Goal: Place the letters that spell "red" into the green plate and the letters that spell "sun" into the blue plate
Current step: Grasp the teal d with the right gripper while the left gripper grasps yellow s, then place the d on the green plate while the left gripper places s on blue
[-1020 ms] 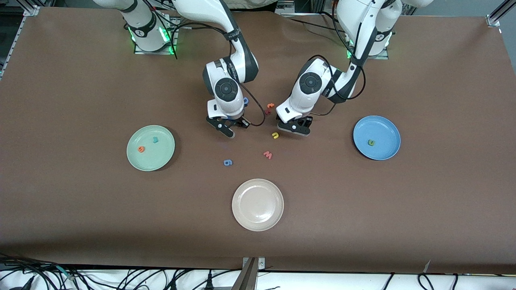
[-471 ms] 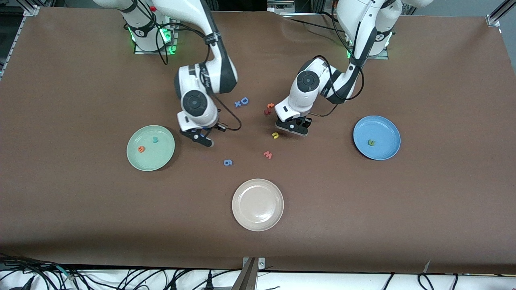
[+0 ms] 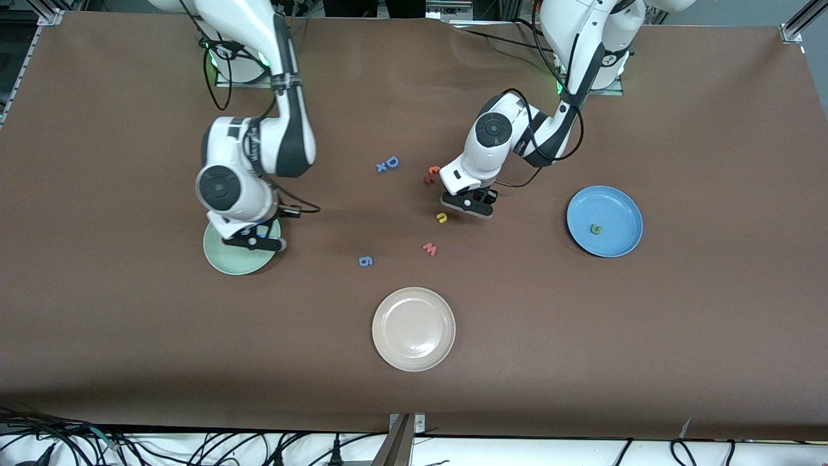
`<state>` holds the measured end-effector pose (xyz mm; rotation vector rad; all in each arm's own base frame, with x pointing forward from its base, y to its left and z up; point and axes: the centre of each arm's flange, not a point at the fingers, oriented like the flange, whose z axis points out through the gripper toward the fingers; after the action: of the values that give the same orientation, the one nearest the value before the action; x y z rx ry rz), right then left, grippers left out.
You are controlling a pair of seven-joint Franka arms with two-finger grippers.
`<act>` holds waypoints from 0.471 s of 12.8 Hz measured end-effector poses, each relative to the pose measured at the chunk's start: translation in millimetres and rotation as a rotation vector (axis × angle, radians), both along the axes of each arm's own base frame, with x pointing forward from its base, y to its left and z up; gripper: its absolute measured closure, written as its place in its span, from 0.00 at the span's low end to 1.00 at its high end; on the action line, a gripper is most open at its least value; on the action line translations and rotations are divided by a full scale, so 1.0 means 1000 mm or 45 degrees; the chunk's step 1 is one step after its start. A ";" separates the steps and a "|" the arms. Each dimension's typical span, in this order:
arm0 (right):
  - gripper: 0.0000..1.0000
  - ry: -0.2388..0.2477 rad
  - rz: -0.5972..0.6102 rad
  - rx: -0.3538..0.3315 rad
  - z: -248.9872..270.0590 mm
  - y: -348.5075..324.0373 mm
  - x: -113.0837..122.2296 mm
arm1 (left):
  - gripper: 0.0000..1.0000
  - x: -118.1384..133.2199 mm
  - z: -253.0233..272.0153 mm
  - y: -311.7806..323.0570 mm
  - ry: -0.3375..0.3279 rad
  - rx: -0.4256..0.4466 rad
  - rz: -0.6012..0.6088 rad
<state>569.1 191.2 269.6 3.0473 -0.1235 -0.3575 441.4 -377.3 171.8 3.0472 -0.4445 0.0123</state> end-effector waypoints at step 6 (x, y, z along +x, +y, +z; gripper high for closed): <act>0.73 -0.129 0.156 0.011 -0.025 -0.067 0.036 | 0.77 0.030 0.011 0.030 -0.024 0.007 0.034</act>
<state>605.1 124.7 244.7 3.0622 0.0592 -0.1965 471.0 -347.1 183.2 3.0604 -0.4058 0.0411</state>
